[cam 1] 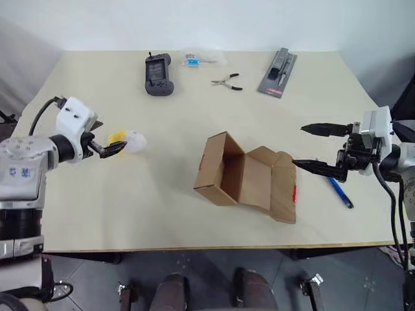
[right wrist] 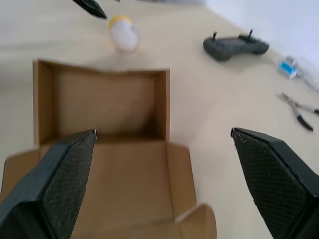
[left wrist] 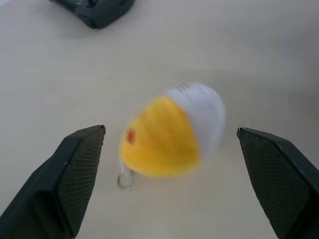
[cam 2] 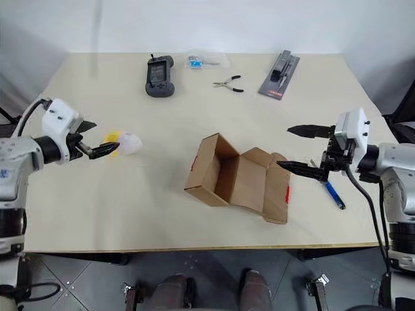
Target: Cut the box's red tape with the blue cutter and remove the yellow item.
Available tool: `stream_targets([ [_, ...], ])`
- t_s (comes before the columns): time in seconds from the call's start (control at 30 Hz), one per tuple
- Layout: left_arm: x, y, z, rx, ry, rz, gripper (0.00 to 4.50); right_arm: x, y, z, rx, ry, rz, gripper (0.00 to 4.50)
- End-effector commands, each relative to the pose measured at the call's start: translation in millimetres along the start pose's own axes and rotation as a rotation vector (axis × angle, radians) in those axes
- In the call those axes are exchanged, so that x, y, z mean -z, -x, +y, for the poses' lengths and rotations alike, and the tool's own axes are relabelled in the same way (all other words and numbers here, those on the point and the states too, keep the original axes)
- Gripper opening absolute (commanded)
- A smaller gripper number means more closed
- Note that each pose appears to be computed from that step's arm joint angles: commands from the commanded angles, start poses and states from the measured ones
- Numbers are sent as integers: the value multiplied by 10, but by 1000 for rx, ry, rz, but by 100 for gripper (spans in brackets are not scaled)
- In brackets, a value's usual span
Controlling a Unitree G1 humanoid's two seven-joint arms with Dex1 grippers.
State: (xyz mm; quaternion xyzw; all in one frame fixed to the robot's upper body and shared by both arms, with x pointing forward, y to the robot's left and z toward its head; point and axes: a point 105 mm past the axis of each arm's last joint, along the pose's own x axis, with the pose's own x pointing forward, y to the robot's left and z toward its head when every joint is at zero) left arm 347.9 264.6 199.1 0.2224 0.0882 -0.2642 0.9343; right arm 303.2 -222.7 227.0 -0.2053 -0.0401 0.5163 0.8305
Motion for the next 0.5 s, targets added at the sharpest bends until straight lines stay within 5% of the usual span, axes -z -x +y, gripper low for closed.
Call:
stream_targets([
  [0.03, -108, 177, -338, 115, 34, -199, 446, 166, 276, -41, 30, 22, 89, 450],
  [0.13, 5, 322, -539, 85, -16, -243, 446, 456, 462, 49, -13, -1, 194, 450],
  [0.3, 468, 461, -778, 147, 182, -157, 446, 742, 674, 85, 40, -90, 224, 450],
  [0.5, 511, 555, -940, 193, 233, -152, 446, 784, 697, 108, 78, -107, 210, 450],
])
